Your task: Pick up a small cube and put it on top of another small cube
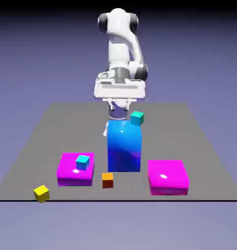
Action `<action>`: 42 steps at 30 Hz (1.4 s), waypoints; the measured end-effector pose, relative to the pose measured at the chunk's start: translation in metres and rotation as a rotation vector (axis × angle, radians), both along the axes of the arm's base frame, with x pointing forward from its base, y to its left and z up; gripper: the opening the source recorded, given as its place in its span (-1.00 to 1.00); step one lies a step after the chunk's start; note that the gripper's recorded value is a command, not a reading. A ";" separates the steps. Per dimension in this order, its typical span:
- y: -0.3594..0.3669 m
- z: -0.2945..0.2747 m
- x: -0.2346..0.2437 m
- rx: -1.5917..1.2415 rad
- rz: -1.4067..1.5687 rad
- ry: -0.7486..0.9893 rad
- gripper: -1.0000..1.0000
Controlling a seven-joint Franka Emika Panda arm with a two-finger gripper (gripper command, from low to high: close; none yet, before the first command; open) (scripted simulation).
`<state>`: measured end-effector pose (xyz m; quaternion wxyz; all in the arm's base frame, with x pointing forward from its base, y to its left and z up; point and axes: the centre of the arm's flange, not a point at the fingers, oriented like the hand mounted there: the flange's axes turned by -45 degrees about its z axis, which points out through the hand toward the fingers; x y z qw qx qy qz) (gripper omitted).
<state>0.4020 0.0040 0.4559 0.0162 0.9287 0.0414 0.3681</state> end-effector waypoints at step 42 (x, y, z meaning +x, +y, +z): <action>-0.223 -0.328 0.236 -0.732 0.443 1.643 0.00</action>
